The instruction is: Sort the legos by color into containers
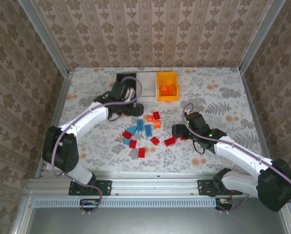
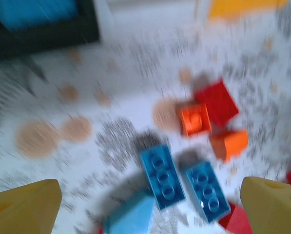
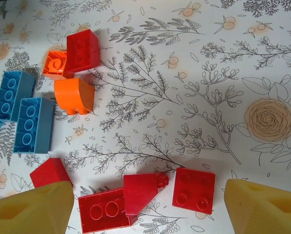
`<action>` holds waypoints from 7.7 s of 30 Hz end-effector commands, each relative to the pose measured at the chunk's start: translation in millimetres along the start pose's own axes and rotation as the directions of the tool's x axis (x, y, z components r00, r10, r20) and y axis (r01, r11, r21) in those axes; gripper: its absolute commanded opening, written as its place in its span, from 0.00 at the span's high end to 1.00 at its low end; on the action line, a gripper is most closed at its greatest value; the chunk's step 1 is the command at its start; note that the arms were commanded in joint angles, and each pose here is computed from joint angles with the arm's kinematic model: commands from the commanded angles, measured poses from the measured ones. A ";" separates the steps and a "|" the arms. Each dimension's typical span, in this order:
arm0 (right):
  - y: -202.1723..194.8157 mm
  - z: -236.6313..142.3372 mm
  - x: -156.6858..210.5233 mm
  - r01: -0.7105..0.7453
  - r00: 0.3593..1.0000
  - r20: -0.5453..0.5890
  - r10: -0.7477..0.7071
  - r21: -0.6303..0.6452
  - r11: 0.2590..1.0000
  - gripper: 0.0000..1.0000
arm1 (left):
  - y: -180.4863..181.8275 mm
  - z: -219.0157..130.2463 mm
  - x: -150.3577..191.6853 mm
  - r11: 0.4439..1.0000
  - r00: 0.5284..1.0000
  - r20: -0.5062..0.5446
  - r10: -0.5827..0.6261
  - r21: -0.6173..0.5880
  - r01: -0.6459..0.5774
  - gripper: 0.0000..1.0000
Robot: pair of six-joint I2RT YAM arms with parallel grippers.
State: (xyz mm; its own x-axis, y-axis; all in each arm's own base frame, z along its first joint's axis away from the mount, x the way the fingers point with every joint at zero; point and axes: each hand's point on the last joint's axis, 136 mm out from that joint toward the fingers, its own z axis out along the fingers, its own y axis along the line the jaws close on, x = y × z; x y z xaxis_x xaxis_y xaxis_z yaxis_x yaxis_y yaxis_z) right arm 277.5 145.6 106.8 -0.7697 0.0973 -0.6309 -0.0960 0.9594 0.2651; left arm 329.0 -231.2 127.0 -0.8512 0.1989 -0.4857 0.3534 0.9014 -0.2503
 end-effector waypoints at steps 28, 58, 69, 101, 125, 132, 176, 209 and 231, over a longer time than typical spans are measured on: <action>-9.3 -1.7 14.1 -0.013 1.000 -0.023 0.014 0.023 1.000 0.21 | -3.5 98.6 37.1 0.986 0.982 -0.187 -0.038 -0.166 0.007 0.45; -9.8 -4.4 4.7 0.004 1.000 -0.001 -0.004 0.039 0.999 0.24 | -16.5 42.5 -38.0 0.991 0.999 -0.032 0.008 -0.134 -0.012 0.75; -1.6 13.6 4.5 0.007 1.000 -0.028 -0.007 0.015 1.000 0.24 | 83.2 22.5 -138.3 0.969 0.991 0.095 -0.093 -0.220 0.112 0.75; -5.2 4.7 3.7 -0.004 1.000 0.002 0.004 0.020 1.000 0.25 | -3.9 -3.8 -72.7 0.995 0.994 0.095 -0.055 -0.077 0.062 0.08; -42.9 -7.4 5.3 -0.066 0.993 0.102 0.054 0.115 0.991 0.23 | -72.3 73.8 73.3 0.959 0.979 -0.041 -0.202 -0.211 0.189 0.29; -38.3 -0.4 6.2 -0.058 0.995 0.081 0.050 0.100 0.993 0.23 | -73.1 62.3 63.7 0.964 0.987 -0.018 -0.160 -0.218 0.153 0.27; -33.5 6.1 5.5 -0.046 0.997 0.064 0.040 0.086 0.995 0.24 | -55.4 81.6 39.5 0.971 0.991 -0.037 -0.127 -0.209 0.116 0.73; -29.6 9.0 8.0 -0.051 0.997 0.054 0.048 0.061 0.997 0.24 | 83.6 41.0 -174.3 0.961 0.980 0.110 -0.166 -0.206 0.185 0.78; -29.1 14.6 11.9 -0.051 0.998 0.032 0.049 0.060 0.997 0.24 | 115.2 33.8 -206.6 0.962 0.982 0.126 -0.143 -0.216 0.167 0.28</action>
State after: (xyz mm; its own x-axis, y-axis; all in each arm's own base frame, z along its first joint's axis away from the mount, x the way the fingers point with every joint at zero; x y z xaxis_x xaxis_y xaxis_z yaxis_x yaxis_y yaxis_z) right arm 277.1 122.8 75.8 -0.7639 0.1359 -0.6309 -0.0245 0.9708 0.2388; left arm 572.3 -172.3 138.9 -0.8457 -0.0309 -0.5328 0.0495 0.9895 -0.1360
